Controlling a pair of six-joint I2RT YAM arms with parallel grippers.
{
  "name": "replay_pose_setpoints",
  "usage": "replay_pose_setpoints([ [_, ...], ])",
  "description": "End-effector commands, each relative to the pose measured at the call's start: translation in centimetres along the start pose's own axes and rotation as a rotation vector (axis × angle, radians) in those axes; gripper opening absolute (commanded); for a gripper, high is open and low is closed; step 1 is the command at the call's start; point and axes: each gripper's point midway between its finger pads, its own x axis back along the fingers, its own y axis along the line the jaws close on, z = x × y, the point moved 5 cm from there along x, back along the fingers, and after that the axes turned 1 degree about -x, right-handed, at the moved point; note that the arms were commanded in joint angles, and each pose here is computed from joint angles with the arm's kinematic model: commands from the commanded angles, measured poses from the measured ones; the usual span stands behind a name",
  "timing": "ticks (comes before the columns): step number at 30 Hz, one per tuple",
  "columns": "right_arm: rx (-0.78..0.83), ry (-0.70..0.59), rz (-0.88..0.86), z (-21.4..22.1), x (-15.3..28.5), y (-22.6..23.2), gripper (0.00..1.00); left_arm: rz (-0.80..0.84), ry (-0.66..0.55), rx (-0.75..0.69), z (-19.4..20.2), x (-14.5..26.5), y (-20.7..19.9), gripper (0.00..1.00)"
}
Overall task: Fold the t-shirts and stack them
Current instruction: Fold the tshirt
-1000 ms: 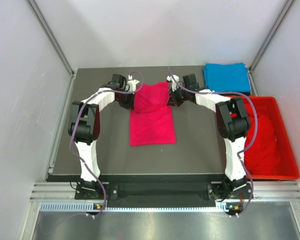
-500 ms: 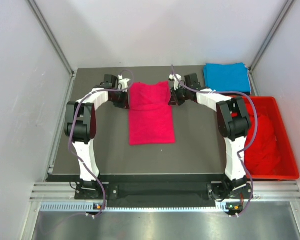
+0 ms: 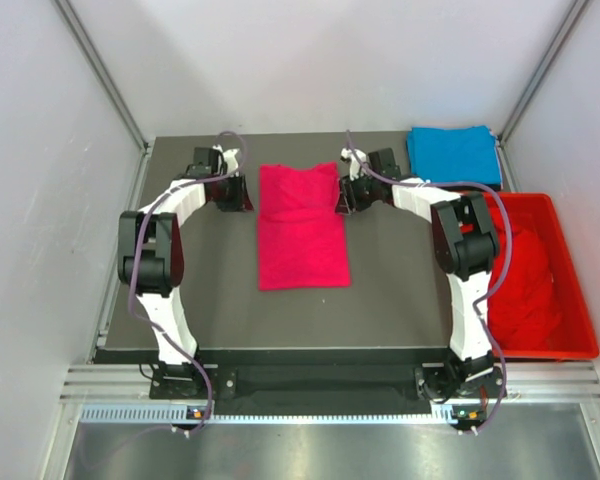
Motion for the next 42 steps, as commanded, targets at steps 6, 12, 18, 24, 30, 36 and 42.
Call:
replay_pose_setpoints([
  [6, -0.075, -0.142, 0.078, -4.6, 5.4, 1.7, 0.43, 0.048, -0.104, -0.017, -0.9, 3.9, -6.0, 0.22],
  [12, -0.153, -0.172, 0.078, -3.4, 8.4, 3.9, 0.41, 0.114, -0.039, -0.007, 1.1, 1.9, -7.3, 0.10],
  [18, -0.276, -0.146, 0.002, 0.3, 8.5, 6.3, 0.41, 0.099, -0.016, 0.012, 0.3, -0.5, -6.4, 0.08],
  [24, -0.319, -0.066, -0.070, 5.7, 5.8, 9.4, 0.38, 0.053, -0.033, 0.011, -1.1, -2.2, -5.2, 0.12],
  [30, -0.340, 0.006, 0.025, 10.7, 5.7, 8.9, 0.33, -0.021, -0.100, 0.086, -3.2, -1.9, -2.3, 0.15],
  [36, -0.337, 0.032, 0.059, 11.6, 6.1, 8.7, 0.32, -0.036, -0.127, 0.116, -3.9, -0.5, -1.3, 0.17],
  [42, -0.311, -0.003, 0.054, 9.3, 6.8, 9.5, 0.32, 0.051, -0.143, 0.076, -3.0, 1.8, -3.1, 0.18],
])
